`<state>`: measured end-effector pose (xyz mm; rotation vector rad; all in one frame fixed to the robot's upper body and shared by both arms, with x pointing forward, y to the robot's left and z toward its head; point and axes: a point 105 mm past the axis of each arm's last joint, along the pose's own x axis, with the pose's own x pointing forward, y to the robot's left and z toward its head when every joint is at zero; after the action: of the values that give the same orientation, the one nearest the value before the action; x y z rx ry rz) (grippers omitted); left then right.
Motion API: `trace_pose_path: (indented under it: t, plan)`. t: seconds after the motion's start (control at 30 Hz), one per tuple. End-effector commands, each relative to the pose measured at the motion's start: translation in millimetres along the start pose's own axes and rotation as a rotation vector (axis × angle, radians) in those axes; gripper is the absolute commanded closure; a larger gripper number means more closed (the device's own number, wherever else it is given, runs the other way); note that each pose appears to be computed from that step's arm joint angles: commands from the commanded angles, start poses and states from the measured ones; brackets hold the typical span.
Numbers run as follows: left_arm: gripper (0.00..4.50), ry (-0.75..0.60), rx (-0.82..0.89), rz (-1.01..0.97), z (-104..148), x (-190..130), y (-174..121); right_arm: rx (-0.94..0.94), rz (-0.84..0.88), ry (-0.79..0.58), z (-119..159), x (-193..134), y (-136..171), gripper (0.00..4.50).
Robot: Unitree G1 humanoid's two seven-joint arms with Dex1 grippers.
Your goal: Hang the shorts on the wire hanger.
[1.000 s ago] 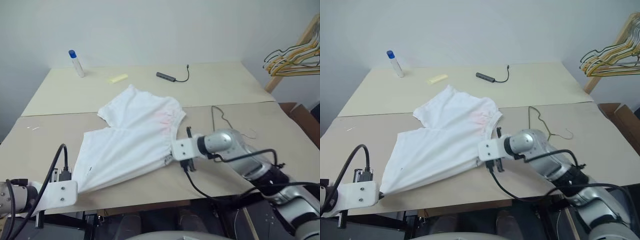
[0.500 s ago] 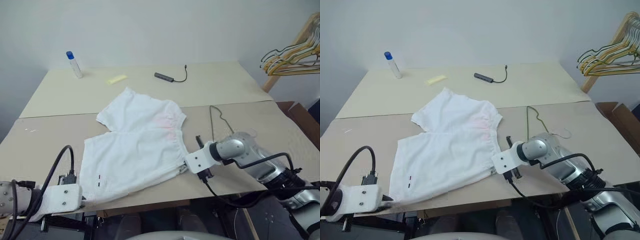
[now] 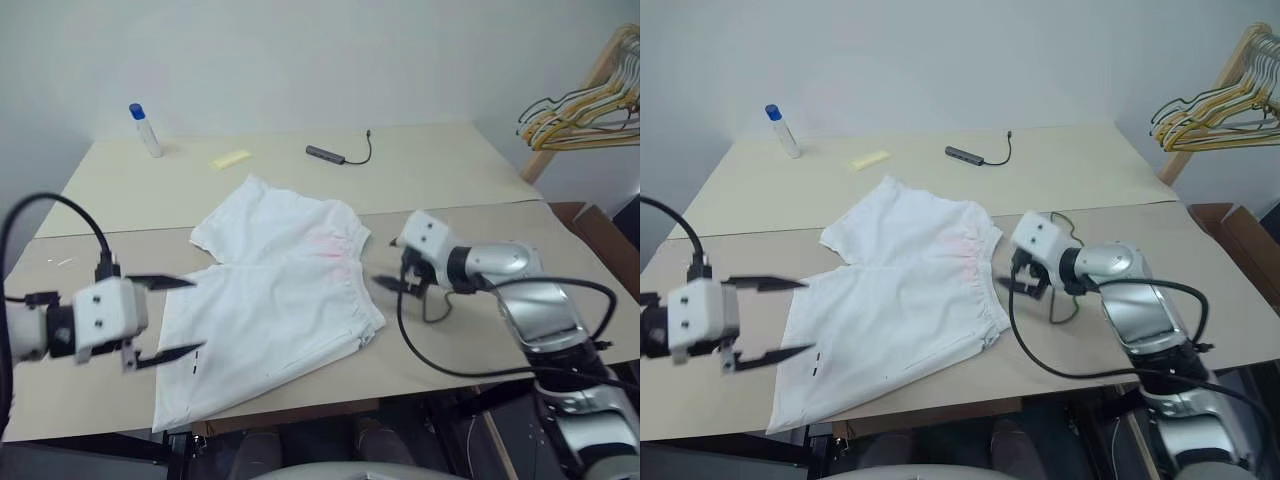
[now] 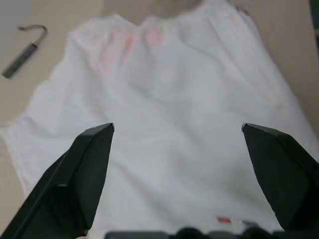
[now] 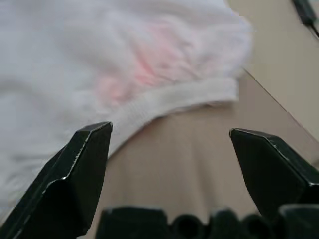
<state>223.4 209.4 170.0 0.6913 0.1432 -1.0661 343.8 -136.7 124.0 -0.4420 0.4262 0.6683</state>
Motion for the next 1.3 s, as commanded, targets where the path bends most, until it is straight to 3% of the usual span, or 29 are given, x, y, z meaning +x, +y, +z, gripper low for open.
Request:
trace_pose_path:
  t: [0.03,0.23,0.43,0.87,0.97,1.3]
  plan:
    - [0.02,-0.106,-0.031,-0.002,11.5,17.8,3.1,0.185,-0.215,0.076,-14.9,-0.2,-21.0,0.03]
    - [0.02,-0.221,-0.059,-0.085,30.3,37.2,-0.9,0.359,-0.369,0.111,-34.6,15.9,-19.1,0.03]
    - [0.02,-0.231,-0.056,-0.110,33.2,42.2,-2.2,0.461,-0.421,0.135,-49.0,24.2,-22.9,0.03]
    - [0.02,-0.222,-0.045,-0.108,29.9,43.5,-3.0,0.554,-0.262,0.156,-58.8,35.4,-3.8,0.03]
    - [0.00,-0.215,-0.043,-0.108,28.2,44.5,-3.9,0.550,-0.232,0.210,-64.1,37.2,3.7,0.57]
    - [0.00,-0.197,-0.025,-0.101,24.9,48.1,-4.4,0.514,-0.245,0.324,-83.4,37.6,8.9,3.85]
